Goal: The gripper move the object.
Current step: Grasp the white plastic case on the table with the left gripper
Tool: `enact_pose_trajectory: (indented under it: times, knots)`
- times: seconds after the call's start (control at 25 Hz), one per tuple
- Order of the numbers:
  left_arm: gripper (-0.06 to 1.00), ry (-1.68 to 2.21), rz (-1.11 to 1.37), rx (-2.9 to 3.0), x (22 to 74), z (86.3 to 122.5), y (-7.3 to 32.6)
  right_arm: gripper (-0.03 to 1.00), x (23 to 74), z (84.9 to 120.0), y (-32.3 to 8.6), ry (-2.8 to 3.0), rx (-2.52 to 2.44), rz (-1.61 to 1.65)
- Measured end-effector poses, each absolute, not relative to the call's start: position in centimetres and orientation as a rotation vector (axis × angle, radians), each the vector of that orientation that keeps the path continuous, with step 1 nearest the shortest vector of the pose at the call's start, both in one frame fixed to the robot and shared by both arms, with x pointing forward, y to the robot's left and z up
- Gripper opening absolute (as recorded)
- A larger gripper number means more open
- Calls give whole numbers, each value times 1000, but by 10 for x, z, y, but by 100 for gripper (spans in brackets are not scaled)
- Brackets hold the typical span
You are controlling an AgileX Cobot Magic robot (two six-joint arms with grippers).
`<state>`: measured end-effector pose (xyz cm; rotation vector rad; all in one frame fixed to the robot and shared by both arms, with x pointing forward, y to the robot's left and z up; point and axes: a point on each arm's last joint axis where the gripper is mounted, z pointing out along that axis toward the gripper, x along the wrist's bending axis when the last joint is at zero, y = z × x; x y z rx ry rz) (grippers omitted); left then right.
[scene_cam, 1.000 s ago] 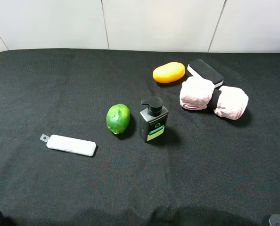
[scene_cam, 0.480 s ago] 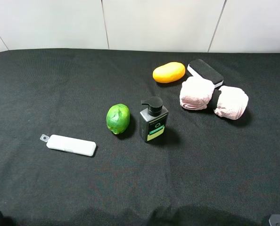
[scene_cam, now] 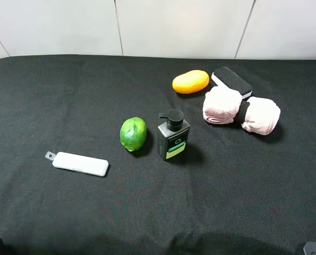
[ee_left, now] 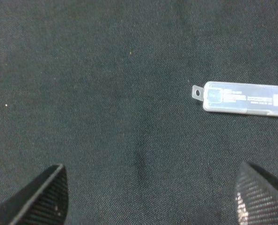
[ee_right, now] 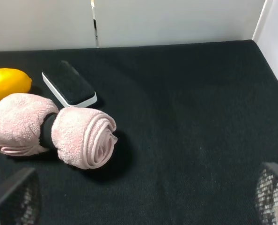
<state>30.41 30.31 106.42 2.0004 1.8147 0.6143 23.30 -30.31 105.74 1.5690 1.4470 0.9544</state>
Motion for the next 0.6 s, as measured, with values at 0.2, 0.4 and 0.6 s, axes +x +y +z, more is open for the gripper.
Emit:
enact_pose_trajectory:
  times: [0.2,0.4,0.6]
  knots:
    - [76,1860,533,2066,331,1069,303,69,233,1057,-303,1447,1569,954]
    - [76,1889,442,2156,352,1062,303,69,233,1057,-303,1447,1569,955]
    - [76,1903,335,2265,370,1048,303,69,233,1057,-303,1447,1569,955]
